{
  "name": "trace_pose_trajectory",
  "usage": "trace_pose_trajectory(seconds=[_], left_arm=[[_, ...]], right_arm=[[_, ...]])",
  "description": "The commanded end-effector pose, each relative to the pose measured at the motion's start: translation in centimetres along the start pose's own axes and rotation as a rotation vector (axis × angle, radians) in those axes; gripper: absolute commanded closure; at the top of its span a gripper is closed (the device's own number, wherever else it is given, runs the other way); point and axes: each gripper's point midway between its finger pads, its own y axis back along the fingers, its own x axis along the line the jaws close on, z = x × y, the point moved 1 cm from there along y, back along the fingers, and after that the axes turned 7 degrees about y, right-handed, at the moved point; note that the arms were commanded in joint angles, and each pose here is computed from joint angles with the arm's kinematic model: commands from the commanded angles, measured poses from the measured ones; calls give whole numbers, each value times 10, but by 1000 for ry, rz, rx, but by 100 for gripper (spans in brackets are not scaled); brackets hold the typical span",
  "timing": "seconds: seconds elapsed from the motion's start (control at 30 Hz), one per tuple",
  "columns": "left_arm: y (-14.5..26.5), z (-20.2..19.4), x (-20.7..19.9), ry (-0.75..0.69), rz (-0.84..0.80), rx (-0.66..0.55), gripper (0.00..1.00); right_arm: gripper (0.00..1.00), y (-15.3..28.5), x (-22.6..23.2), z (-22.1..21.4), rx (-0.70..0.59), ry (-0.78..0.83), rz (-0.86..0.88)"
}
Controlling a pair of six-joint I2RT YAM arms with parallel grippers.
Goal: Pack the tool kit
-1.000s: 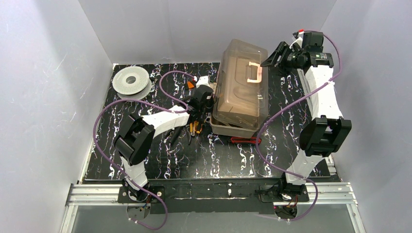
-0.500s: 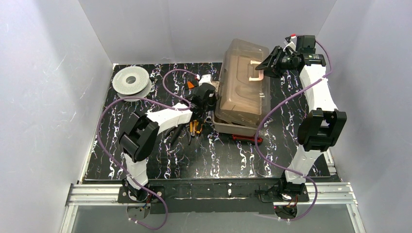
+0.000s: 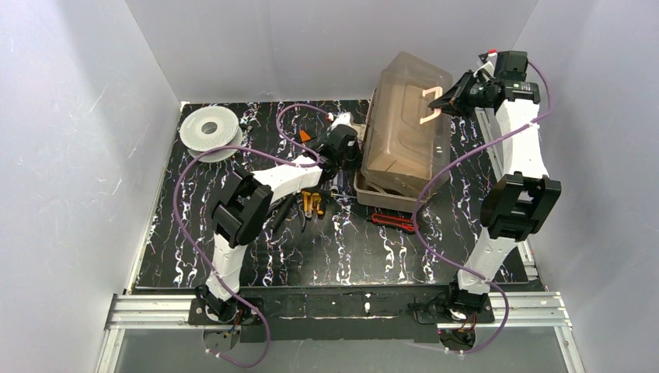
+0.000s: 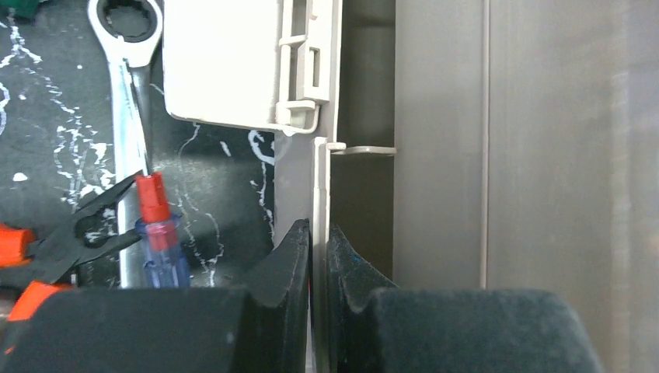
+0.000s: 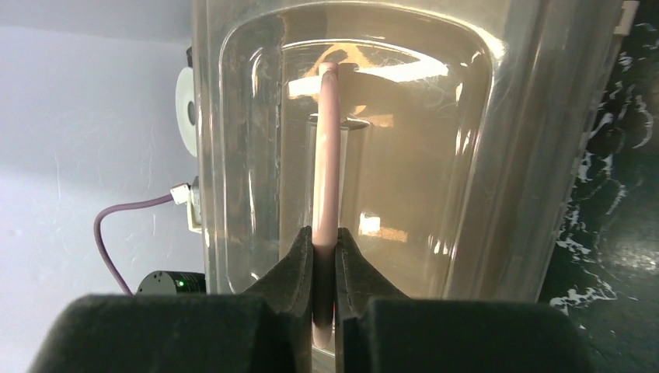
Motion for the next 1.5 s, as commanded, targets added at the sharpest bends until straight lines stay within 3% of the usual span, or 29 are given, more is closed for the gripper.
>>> trace_pose_trajectory(seconds=[0.0, 0.13, 0.27, 0.47, 0.6, 0.87, 1.17, 1.47], left_arm=[[17, 43, -73, 101, -221, -85, 100], [0, 25, -61, 136, -210, -61, 100], [-10, 21, -75, 158, -263, -35, 100], [13, 27, -111, 113, -303, -76, 100], [17, -1, -118, 129, -314, -73, 100], [0, -31, -80, 118, -222, -56, 100], [45, 1, -10, 61, -57, -190, 100], [91, 24, 79, 116, 77, -260, 100]], right_arm=[[99, 24, 18, 30, -87, 100, 21], [99, 17, 10, 25, -59, 93, 18], [99, 11, 3, 22, -45, 84, 13], [99, 17, 3, 26, -57, 107, -14], [99, 20, 0, 25, -59, 113, -33], [99, 13, -8, 5, -26, 93, -19], [99, -23, 28, -24, 26, 121, 26], [99, -67, 88, -54, 91, 176, 146]])
